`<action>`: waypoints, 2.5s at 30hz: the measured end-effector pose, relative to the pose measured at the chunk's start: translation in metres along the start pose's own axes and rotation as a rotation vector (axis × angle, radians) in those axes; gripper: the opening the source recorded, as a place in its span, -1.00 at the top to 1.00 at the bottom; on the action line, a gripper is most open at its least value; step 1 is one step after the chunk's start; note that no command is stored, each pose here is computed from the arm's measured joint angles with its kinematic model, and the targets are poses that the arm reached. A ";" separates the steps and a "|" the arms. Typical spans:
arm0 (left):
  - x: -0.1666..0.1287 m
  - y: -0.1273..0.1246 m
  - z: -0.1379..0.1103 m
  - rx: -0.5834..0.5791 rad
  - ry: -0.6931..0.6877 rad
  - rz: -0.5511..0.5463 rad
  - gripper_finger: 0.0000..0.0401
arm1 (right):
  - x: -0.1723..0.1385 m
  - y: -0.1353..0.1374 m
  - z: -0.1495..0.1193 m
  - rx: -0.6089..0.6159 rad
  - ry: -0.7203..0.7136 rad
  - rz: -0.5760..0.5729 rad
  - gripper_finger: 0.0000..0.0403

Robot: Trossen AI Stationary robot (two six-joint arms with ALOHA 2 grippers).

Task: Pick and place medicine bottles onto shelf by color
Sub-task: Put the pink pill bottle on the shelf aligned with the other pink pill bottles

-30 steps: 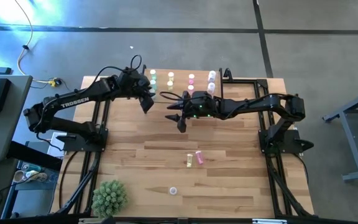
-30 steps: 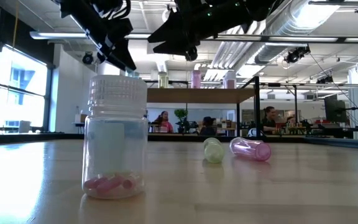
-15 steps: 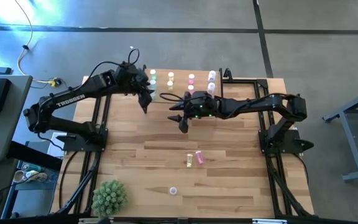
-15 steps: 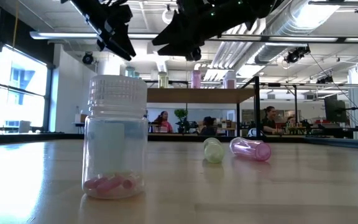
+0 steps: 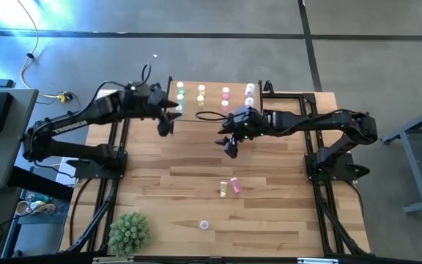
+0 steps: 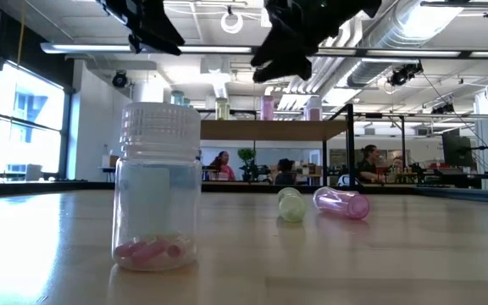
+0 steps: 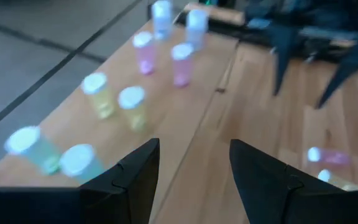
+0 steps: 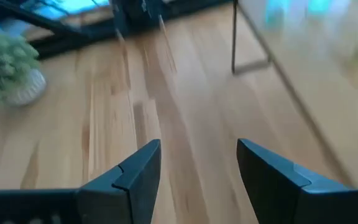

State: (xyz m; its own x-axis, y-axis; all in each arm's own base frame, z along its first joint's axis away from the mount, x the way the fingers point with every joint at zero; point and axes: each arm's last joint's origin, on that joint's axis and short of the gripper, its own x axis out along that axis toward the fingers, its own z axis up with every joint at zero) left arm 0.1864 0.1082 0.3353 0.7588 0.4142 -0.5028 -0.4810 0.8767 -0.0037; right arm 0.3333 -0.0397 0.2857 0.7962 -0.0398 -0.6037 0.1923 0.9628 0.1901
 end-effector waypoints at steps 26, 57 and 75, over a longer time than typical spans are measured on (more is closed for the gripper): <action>0.036 -0.082 -0.096 -0.022 -0.122 -0.301 0.07 | -0.005 0.081 -0.080 0.500 0.362 -0.298 0.00; 0.044 -0.105 -0.105 0.002 -0.097 -0.311 0.07 | 0.075 0.121 -0.160 0.656 0.450 -0.373 0.00; 0.044 -0.105 -0.105 0.003 -0.097 -0.312 0.07 | 0.074 0.124 -0.164 0.596 0.456 -0.396 0.60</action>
State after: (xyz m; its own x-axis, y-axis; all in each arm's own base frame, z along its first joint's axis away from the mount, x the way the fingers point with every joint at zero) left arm 0.2244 0.0087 0.2232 0.9076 0.1468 -0.3932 -0.2178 0.9656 -0.1423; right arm 0.3221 0.1210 0.1375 0.3214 -0.1097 -0.9406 0.7801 0.5937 0.1974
